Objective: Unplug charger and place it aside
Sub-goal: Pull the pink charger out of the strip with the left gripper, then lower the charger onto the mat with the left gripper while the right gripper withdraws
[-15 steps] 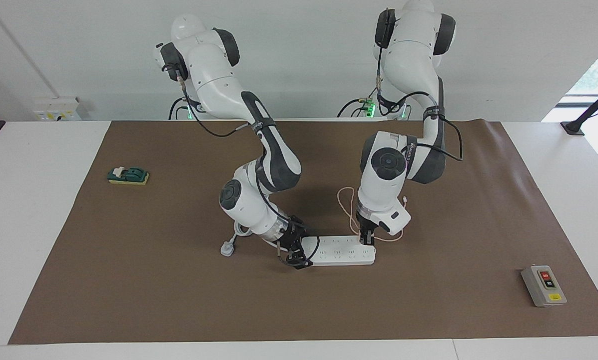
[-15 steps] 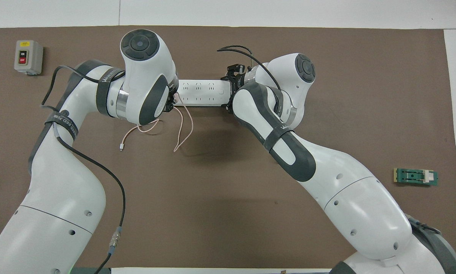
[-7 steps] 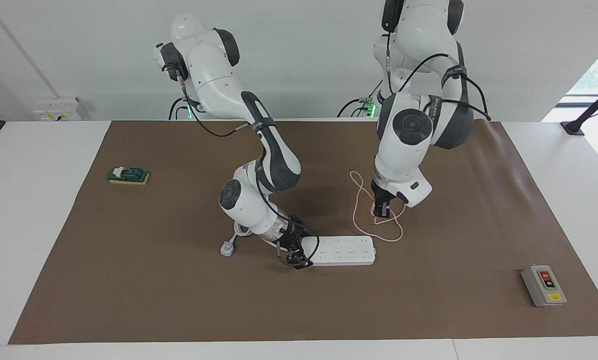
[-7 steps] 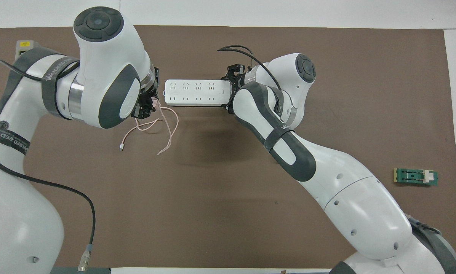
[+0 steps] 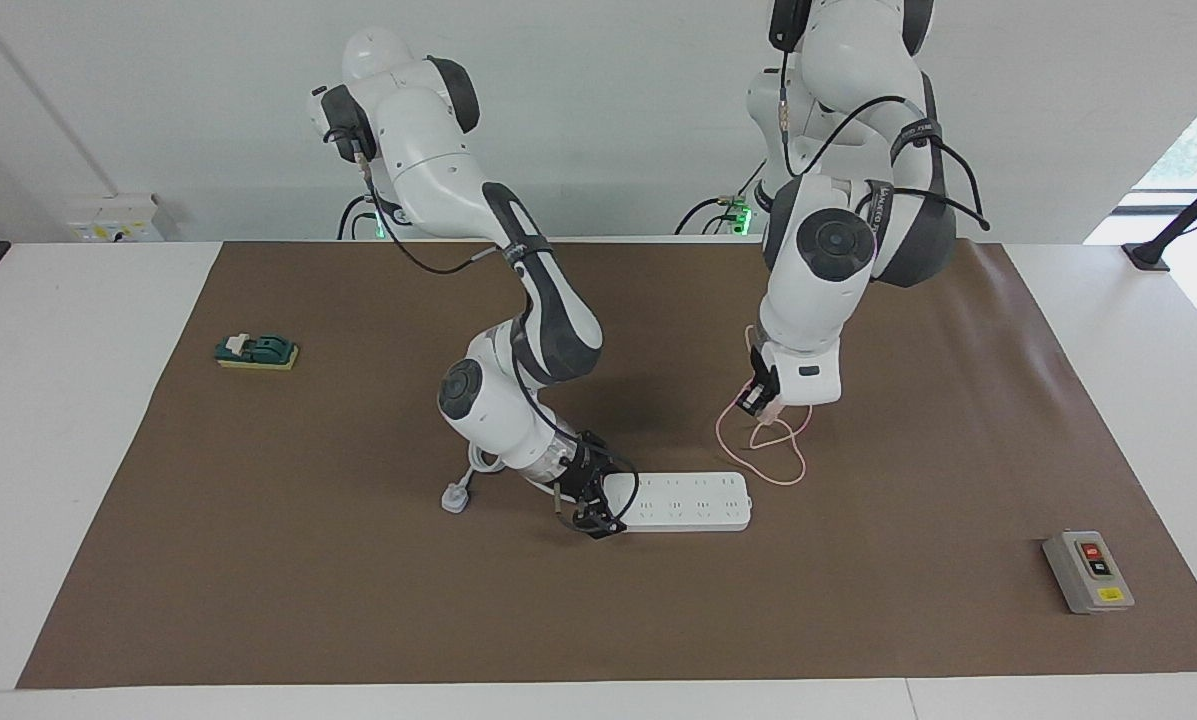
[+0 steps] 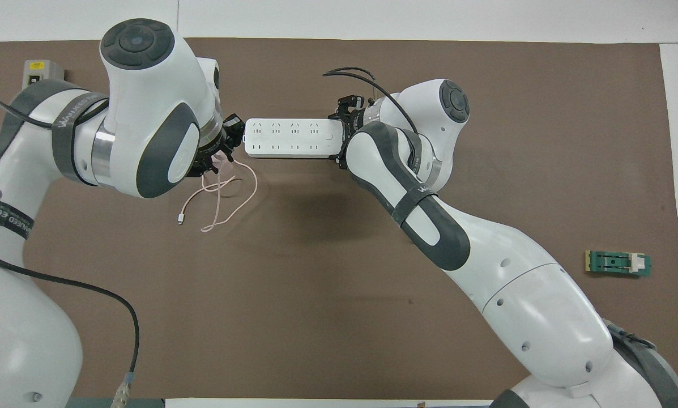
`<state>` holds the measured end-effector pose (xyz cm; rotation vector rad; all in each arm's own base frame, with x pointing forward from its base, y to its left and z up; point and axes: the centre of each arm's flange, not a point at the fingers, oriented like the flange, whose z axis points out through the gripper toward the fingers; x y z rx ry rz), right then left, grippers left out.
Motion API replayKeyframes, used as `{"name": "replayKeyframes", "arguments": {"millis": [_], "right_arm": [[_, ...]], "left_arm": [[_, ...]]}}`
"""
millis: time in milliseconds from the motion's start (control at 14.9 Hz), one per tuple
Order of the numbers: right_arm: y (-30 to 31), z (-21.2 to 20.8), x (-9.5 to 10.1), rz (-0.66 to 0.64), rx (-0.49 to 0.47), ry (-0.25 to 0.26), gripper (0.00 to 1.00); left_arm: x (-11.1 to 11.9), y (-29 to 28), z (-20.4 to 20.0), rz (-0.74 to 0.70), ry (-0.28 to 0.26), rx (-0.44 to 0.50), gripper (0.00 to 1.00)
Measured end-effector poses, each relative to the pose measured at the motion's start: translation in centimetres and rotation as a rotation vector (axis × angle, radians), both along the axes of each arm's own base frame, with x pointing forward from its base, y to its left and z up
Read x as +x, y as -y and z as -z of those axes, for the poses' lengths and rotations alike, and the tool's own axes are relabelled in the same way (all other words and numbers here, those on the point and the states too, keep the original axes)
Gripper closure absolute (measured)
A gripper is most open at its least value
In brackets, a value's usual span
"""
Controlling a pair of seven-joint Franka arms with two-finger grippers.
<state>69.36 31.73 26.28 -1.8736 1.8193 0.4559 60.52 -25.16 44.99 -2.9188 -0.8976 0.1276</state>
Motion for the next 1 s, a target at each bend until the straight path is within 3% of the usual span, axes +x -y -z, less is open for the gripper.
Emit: {"name": "replayKeyframes", "arguments": {"millis": [335, 535, 803, 1004], "right_arm": [[0.5, -1.9, 0.2, -0.001, 0.003, 0.012, 0.0], [1.6, -5.1, 0.5, 0.011, 0.01, 0.044, 0.0], [5.7, -8.8, -0.3, -0.02, -0.029, -0.02, 0.0], [9.2, -12.4, -0.8, -0.034, -0.051, -0.055, 0.0]], "left_arm": [[-2.2, -4.5, -0.6, 0.32, -0.047, -0.042, 0.68], [-4.0, -7.0, -0.2, 0.451, -0.071, -0.049, 0.68], [-8.3, -9.2, 1.7, 0.531, -0.044, -0.07, 0.68], [-10.6, -12.2, 3.3, 0.61, -0.055, -0.092, 0.68]]}}
